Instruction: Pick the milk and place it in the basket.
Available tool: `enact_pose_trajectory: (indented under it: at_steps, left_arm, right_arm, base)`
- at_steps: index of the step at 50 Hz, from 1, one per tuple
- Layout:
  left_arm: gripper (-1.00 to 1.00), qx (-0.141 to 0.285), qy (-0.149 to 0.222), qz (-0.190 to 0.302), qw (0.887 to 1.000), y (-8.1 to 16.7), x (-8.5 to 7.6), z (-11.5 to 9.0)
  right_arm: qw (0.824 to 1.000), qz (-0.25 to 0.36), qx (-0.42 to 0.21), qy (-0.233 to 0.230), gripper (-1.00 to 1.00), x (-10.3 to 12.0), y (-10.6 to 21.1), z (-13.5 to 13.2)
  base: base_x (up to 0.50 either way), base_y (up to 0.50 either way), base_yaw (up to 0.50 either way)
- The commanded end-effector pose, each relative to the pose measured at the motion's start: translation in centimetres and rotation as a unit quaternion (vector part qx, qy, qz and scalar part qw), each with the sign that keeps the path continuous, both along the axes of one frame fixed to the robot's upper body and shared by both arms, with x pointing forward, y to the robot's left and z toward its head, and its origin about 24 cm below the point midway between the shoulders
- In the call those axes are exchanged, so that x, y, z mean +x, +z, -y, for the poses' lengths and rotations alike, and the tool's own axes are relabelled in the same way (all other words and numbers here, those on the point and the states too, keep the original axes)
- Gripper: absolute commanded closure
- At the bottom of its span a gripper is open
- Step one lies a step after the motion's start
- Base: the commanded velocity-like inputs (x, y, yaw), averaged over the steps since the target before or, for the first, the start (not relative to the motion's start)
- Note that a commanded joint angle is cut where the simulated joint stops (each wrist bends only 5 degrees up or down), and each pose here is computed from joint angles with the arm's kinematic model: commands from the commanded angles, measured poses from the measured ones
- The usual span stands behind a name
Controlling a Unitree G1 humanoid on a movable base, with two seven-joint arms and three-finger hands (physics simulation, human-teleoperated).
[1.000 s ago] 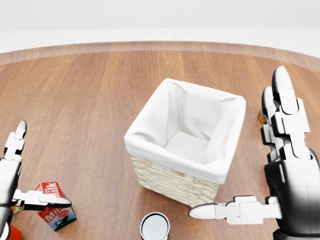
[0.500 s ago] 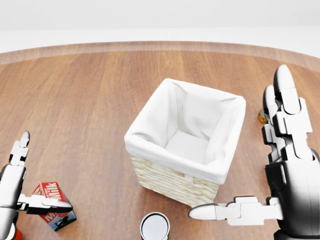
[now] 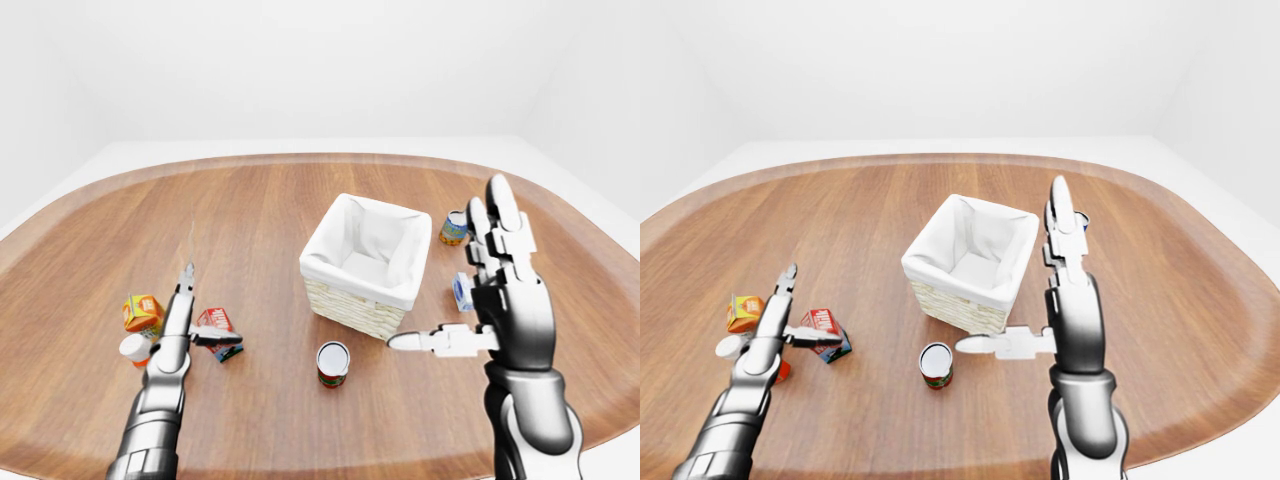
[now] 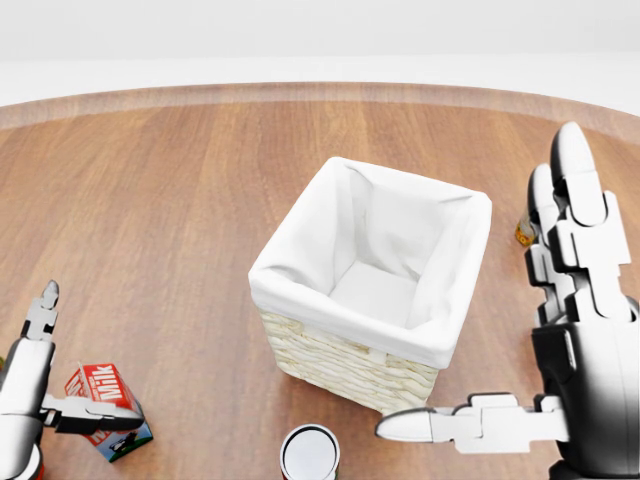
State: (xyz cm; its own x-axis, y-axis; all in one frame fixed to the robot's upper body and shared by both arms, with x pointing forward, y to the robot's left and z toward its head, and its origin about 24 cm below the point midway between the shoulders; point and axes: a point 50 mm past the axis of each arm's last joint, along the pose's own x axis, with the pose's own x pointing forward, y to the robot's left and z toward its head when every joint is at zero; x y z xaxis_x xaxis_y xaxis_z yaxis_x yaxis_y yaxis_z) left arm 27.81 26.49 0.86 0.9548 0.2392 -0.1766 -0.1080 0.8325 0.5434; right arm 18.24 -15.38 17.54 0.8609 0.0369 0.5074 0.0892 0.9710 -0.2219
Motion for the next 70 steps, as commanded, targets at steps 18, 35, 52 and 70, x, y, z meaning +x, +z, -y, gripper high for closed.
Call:
enact_pose_trajectory:
  at_steps: [18, 35, 52, 70]
  left_arm:
    - [-1.0, 0.03, 0.065, -0.108, 0.992, -4.0, 0.2, -1.5]
    - [0.23, 0.032, 0.069, -0.175, 0.982, -6.1, -0.9, -1.5]
    - [1.0, 0.016, 0.072, -0.17, 0.983, -5.9, -0.7, -1.5]
    - [1.0, 0.016, 0.049, -0.125, 0.991, -4.3, 0.5, -1.0]
  right_arm:
    - [1.0, 0.006, -0.001, 0.002, -1.0, -0.1, 0.3, -0.1]
    - [1.0, 0.0, 0.001, -0.001, -1.0, -0.1, 0.0, 0.0]
    - [1.0, -0.005, 0.002, -0.002, -1.0, 0.0, -0.2, 0.0]
    - [1.0, -0.008, 0.002, -0.001, -1.0, 0.0, -0.3, 0.0]
  base:
    - [0.0, 0.0, 0.0]
    - [0.0, 0.0, 0.0]
    - [0.0, 0.0, 0.0]
    - [0.0, 0.0, 0.0]
